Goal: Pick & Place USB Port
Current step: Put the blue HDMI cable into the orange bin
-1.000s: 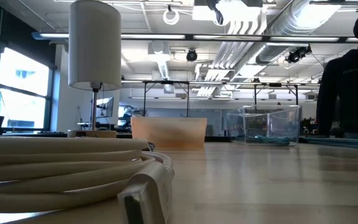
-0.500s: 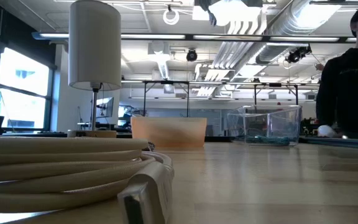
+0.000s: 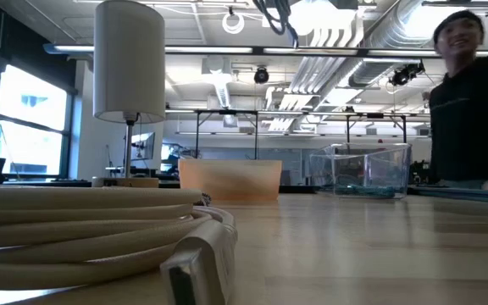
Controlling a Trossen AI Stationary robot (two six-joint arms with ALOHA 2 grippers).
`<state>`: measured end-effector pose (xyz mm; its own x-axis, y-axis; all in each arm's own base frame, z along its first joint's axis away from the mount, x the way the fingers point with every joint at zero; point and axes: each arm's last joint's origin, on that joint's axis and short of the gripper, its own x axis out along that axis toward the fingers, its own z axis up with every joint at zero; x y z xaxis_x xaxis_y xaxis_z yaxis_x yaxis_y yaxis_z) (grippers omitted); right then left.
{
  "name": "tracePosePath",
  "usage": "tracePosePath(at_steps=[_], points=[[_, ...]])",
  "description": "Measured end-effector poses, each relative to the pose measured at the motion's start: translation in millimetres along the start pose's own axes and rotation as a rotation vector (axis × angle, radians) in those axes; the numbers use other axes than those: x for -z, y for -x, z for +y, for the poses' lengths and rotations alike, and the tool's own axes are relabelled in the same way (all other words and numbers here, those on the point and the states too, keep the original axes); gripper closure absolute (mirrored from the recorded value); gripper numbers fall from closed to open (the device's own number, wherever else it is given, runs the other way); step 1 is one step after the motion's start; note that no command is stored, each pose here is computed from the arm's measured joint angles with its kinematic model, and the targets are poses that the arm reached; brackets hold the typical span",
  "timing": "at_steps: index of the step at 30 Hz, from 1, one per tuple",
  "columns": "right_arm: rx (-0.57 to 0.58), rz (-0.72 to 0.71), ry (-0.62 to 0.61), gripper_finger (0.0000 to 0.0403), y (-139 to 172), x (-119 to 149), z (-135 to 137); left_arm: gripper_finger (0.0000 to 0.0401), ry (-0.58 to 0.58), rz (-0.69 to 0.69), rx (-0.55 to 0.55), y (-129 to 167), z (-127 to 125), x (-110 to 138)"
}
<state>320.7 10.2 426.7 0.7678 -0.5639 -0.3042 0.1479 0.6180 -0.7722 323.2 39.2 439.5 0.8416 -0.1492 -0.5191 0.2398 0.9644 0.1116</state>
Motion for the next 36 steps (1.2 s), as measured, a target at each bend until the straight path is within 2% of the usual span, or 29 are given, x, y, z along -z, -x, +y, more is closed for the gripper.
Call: tracePosePath(at_steps=[3,9,15,20,26,31,36], points=[[-0.01,-0.006,-0.011,0.035,-3,2,-2,0.0378,-0.001,0.021,-0.048,0,1,1],[0.006,-0.029,-0.09,0.0255,-5,0,-6,0.039,-0.035,0.044,-0.095,-1,3,2],[0.039,-0.003,-0.061,0.02,2,1,-7,0.0393,-0.027,0.136,-0.193,1,4,8],[0.09,0.007,-0.063,0.0186,22,1,-13,0.0393,-0.024,0.242,-0.256,3,4,16],[0.135,0.035,-0.136,0.0187,52,11,-27,0.0393,-0.106,0.429,-0.335,7,5,29],[0.097,0.045,-0.258,0.0186,71,27,-39,0.0393,-0.122,0.493,-0.319,5,16,38],[-0.031,0.054,-0.371,0.0188,83,44,-44,0.0393,-0.127,0.526,-0.256,-13,35,49]])
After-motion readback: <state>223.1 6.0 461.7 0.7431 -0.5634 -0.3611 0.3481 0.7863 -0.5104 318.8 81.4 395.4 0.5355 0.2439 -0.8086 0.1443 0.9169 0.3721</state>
